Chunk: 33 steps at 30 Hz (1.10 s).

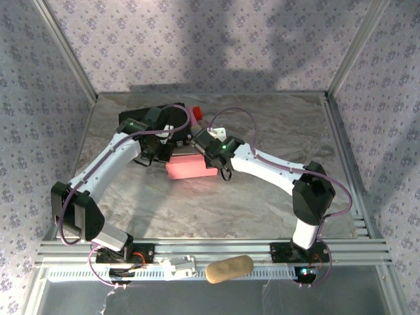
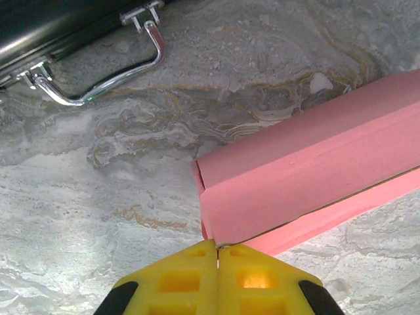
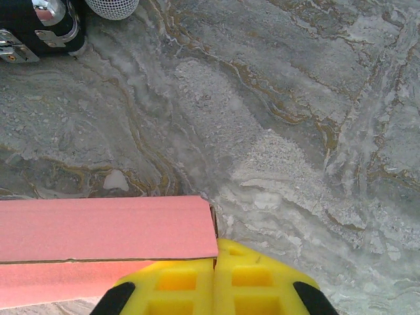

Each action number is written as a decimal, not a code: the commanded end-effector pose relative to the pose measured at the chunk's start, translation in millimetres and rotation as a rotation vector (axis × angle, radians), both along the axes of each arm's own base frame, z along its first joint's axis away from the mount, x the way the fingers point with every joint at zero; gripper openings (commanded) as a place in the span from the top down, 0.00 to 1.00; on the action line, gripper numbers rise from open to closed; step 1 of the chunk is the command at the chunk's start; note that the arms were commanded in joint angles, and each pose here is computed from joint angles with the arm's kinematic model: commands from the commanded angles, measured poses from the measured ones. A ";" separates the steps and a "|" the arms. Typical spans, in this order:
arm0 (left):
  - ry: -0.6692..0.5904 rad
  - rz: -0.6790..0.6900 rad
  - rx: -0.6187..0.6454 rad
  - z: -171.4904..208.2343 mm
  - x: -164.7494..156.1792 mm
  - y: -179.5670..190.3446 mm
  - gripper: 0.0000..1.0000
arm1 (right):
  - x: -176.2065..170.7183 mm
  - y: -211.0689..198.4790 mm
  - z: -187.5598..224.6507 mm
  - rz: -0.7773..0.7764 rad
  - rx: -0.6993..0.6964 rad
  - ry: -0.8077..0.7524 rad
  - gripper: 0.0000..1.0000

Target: Fold the paper box

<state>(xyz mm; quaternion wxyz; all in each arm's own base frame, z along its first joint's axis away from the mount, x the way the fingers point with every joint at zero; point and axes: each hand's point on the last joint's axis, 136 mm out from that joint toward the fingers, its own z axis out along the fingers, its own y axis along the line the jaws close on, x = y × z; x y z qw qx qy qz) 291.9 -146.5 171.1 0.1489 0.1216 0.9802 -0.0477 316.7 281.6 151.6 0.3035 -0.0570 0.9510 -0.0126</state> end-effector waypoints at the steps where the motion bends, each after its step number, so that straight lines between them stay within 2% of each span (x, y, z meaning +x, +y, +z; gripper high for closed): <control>1: 0.014 -0.025 -0.079 -6.3 -4.9 -16.7 1.00 | -16.5 8.2 -12.2 0.031 0.011 0.082 1.00; 12: -0.003 -0.019 -0.086 -11.2 -11.0 -16.7 1.00 | -16.8 1.3 -8.8 0.028 0.051 0.095 1.00; 22: -0.011 -0.034 -0.065 -8.8 -13.1 -20.3 1.00 | -20.5 -0.8 0.9 0.023 0.128 0.095 0.90; 33: -0.014 -0.045 -0.044 -10.7 -13.3 -22.3 1.00 | -22.9 -7.9 9.5 0.007 0.177 0.090 0.88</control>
